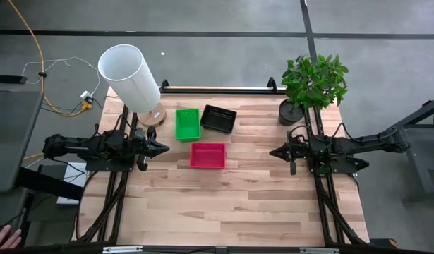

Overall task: Stack baskets by color
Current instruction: Return to Home Position

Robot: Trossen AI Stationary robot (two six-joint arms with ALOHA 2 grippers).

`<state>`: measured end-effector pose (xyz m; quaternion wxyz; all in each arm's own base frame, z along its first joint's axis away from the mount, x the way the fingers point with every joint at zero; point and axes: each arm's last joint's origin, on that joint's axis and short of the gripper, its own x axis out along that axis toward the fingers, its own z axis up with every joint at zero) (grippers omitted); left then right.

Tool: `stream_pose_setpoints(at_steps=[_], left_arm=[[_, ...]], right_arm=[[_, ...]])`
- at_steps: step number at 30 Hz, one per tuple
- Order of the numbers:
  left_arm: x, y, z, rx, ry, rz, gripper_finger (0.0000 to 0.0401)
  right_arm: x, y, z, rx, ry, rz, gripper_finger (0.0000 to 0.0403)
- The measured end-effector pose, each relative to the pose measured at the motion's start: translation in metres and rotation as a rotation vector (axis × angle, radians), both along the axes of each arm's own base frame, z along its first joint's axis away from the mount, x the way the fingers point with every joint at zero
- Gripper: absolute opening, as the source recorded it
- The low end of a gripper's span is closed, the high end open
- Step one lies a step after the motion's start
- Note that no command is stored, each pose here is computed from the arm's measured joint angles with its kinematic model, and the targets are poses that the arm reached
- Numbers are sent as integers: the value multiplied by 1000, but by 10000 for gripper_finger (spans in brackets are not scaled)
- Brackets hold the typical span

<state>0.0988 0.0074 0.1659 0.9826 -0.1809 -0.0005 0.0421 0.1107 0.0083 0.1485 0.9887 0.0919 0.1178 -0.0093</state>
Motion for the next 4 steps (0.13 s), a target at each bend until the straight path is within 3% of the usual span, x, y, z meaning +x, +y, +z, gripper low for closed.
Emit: stream_pose_setpoints(at_steps=[4], left_arm=[[0,0,0,0,0,0,1]], right_arm=[[0,0,0,0,0,0,0]])
